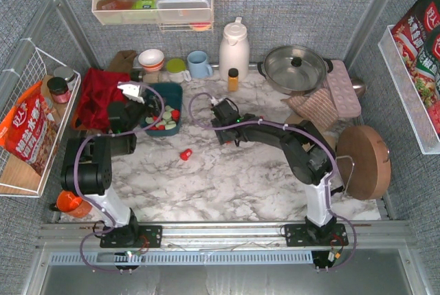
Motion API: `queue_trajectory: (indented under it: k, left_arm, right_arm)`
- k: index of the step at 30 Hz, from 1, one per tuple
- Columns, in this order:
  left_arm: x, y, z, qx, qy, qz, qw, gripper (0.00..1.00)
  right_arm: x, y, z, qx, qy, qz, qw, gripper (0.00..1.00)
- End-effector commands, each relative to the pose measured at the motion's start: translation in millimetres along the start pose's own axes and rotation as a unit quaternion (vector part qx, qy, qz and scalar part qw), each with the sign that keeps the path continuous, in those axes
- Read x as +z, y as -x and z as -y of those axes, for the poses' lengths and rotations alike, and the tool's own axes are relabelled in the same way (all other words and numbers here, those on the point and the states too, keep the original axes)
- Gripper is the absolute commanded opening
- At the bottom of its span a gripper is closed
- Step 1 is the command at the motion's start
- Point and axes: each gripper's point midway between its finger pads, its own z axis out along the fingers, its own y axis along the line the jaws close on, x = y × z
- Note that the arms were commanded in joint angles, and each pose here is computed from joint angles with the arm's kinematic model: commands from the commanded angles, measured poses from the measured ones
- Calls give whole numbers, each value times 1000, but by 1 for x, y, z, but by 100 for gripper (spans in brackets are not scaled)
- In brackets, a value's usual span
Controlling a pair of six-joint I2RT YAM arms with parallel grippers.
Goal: Mix the coffee capsules in the storage basket
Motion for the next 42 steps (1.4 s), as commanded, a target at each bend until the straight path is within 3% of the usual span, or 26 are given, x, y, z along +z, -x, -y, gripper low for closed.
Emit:
queue_trajectory:
  k: [1,5,7,15,25,30,38,42]
  left_arm:
    - [0,26,15,-11,-35,32,999,99]
    - [-6,46,44,36,-95,58,993,99]
    - [-10,49,67,75,-138,66,985,99]
    - [-37,32,178,180,-342,94,918,99]
    - [-63,31,265,223,-426,126,867,99]
    - [-70,27,284,237,-439,125,858,99]
    - [-61,33,278,247,-392,127,877,99]
    - [-61,37,276,250,-383,132,879,86]
  right_arm:
    - [7,-8,-1,22,10,-14,1000,54]
    - [8,-16,2,50,26,-17,998,29]
    - [0,-12,2,62,35,-7,997,24]
    - [-70,26,-1,110,99,73,986,20]
    - [-167,76,-32,186,256,194,929,21]
    - [-184,79,-53,198,321,205,903,21]
    - [-198,83,-77,195,362,208,887,22]
    - [-197,83,-76,198,355,207,890,29]
